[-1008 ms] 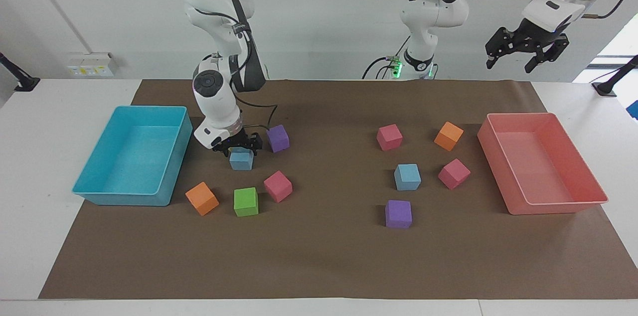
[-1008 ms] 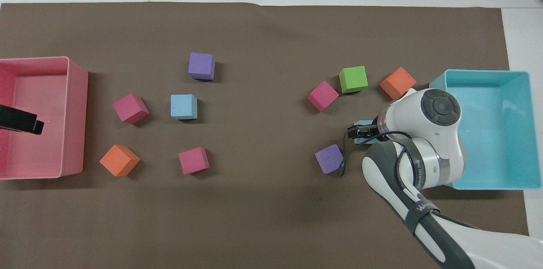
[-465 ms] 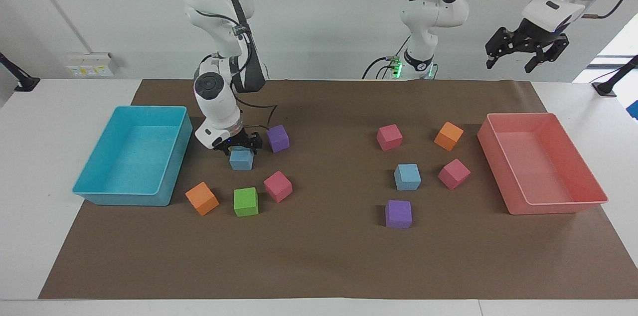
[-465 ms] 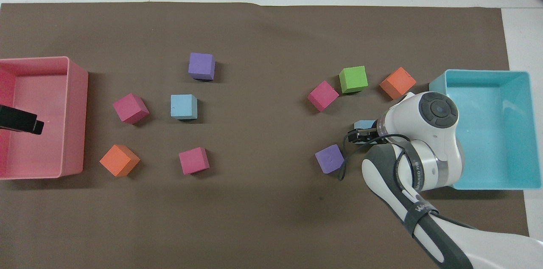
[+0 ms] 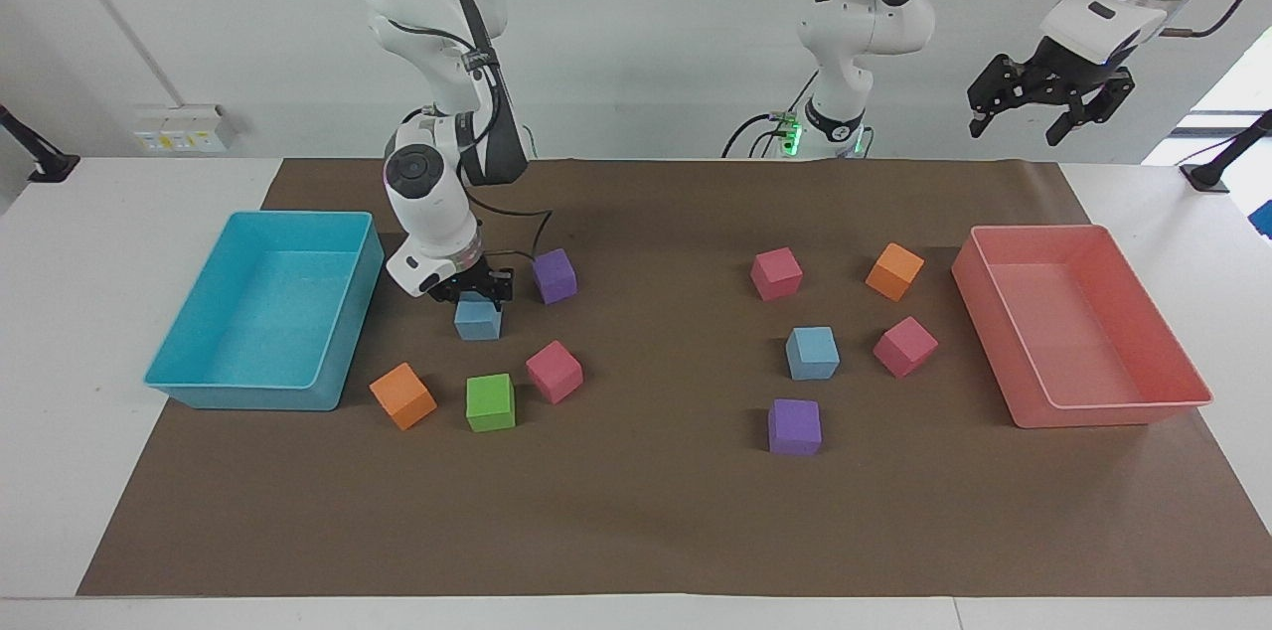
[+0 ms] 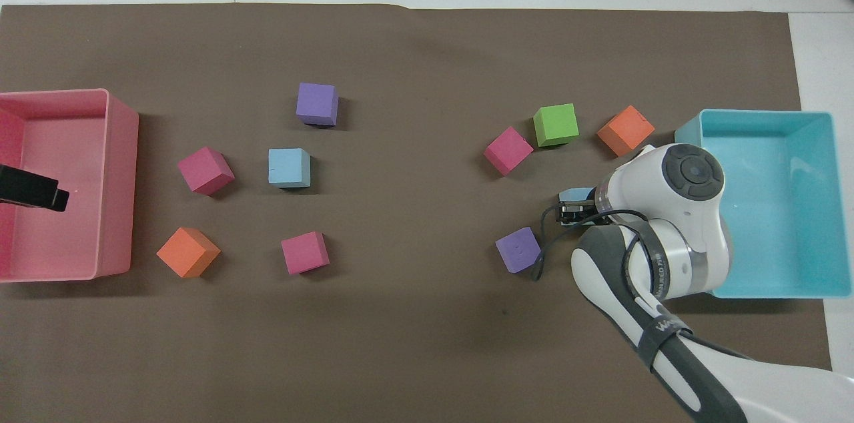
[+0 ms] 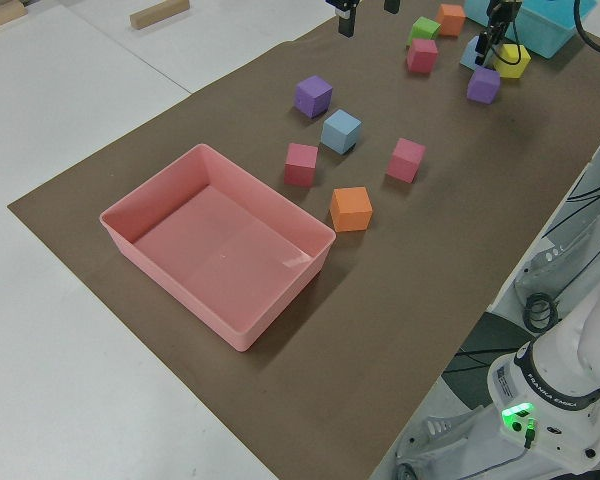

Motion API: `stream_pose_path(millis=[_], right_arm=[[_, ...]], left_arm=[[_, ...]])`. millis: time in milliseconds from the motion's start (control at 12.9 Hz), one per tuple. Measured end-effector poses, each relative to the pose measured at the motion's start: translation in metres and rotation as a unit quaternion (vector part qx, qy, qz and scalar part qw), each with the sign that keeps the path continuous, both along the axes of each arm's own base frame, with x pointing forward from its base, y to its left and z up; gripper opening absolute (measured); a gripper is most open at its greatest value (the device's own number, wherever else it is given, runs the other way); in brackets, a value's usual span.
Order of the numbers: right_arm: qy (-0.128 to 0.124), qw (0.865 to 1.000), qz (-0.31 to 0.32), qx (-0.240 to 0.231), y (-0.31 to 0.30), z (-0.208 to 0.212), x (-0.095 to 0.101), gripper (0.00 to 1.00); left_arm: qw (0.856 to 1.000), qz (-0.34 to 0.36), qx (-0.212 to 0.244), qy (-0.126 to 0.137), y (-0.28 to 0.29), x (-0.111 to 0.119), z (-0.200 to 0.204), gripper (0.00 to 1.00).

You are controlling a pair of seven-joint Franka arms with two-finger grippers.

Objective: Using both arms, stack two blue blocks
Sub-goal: 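Close the right gripper on the light blue cube, then carry the light blue cube to the table center and set it down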

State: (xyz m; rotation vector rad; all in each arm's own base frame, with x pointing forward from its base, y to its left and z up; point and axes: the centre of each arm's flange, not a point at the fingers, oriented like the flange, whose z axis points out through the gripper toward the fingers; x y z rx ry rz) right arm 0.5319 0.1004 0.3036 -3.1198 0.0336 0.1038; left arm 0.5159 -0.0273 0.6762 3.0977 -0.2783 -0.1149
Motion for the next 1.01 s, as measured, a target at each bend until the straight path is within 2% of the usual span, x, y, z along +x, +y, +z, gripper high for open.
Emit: stream_pose_path(millis=[233, 465, 853, 1008], right_arm=[[-0.012, 1.0, -0.001, 0.002, 0.001, 0.013, 0.01, 0.59], [-0.031, 1.0, 0.0, 0.008, 0.002, 0.049, 0.019, 0.59], [-0.005, 1.0, 0.006, 0.009, 0.005, 0.14, 0.022, 0.59], [-0.006, 1.0, 0.013, 0.01, 0.013, 0.161, 0.025, 0.59]], left_arm=[[1.0, 0.0, 0.0, 0.0, 0.0, 0.0, 0.0, 1.0], [1.0, 0.0, 0.0, 0.0, 0.0, 0.0, 0.0, 1.0], [1.0, 0.0, 0.0, 0.0, 0.0, 0.0, 0.0, 1.0], [1.0, 0.0, 0.0, 0.0, 0.0, 0.0, 0.0, 1.0]])
